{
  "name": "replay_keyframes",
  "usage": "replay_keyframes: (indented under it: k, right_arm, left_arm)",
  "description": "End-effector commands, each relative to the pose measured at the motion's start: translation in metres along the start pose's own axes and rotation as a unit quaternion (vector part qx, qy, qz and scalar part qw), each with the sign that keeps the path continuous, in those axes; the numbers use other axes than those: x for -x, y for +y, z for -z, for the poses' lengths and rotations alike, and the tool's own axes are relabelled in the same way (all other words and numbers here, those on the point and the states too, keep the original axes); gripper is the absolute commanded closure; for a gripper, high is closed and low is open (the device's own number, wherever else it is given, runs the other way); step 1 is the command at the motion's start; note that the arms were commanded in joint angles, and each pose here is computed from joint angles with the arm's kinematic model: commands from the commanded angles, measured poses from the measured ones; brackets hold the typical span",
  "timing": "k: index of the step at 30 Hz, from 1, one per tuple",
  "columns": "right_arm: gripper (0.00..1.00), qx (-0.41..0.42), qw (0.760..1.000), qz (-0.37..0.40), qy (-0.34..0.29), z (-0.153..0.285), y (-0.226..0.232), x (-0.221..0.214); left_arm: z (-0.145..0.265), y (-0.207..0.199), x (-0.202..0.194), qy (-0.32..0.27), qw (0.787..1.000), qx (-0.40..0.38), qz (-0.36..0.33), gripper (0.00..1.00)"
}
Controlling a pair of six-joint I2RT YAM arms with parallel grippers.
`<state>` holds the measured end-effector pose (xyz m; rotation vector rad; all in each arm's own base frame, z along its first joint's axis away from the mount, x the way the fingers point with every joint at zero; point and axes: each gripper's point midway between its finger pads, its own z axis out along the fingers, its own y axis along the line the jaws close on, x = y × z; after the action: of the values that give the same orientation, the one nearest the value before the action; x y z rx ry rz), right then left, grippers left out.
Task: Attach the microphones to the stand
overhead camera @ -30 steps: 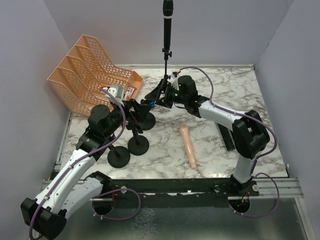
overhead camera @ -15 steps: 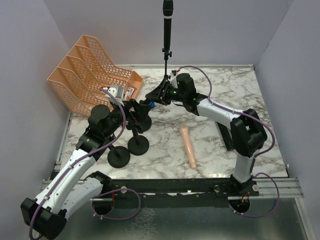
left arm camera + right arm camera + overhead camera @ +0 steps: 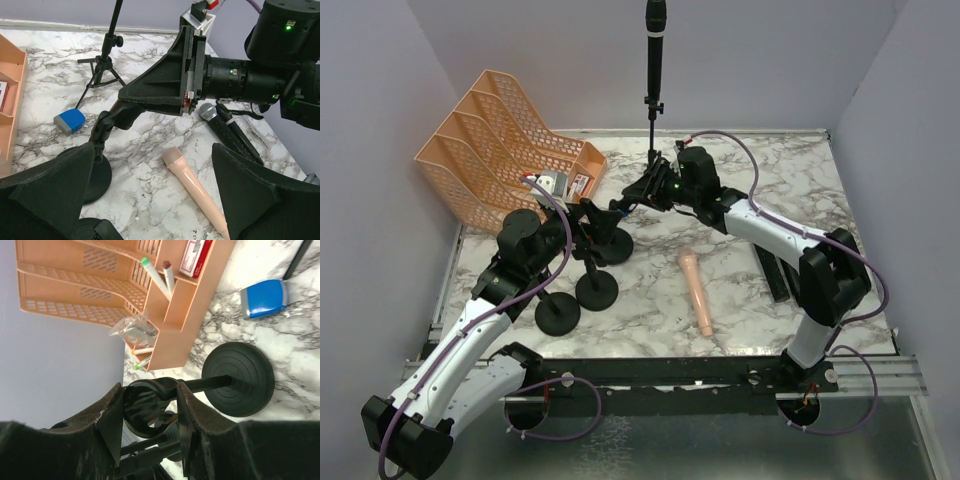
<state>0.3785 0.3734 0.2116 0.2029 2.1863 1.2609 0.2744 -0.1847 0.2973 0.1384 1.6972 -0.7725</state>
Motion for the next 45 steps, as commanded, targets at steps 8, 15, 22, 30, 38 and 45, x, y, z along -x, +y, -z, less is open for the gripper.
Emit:
replay_keyframes:
  k: [8, 15, 22, 30, 38, 45]
  right_arm:
    - [0.78, -0.06, 0.988, 0.055, -0.129, 0.06, 0.0, 0.058]
    - [0.78, -0.114, 0.978, 0.049, -0.169, 0.092, -0.037, 0.082]
    - [0.6, -0.151, 0.972, 0.038, -0.174, 0.105, -0.062, 0.085]
    - [0.17, -0.149, 0.966, 0.071, -0.201, 0.124, -0.051, 0.099]
    - [0.13, -0.181, 0.948, 0.185, -0.183, 0.165, -0.062, 0.083]
    - [0.14, -0.228, 0.937, 0.256, -0.059, 0.18, -0.115, 0.025]
  left_arm:
    - [-0.002, 0.001, 0.002, 0.0, 1.0, 0.004, -0.006, 0.01]
    - [-0.005, 0.0, 0.0, 0.003, 1.0, -0.002, -0.004, 0.01]
    - [-0.008, -0.001, 0.0, 0.004, 1.0, -0.005, -0.001, 0.01]
    - [-0.013, -0.002, 0.0, 0.008, 1.0, -0.007, -0.003, 0.01]
    - [-0.013, -0.002, 0.004, 0.011, 1.0, -0.006, -0.015, 0.01]
    - [-0.013, -0.001, 0.007, 0.006, 1.0, -0.001, -0.02, 0.01]
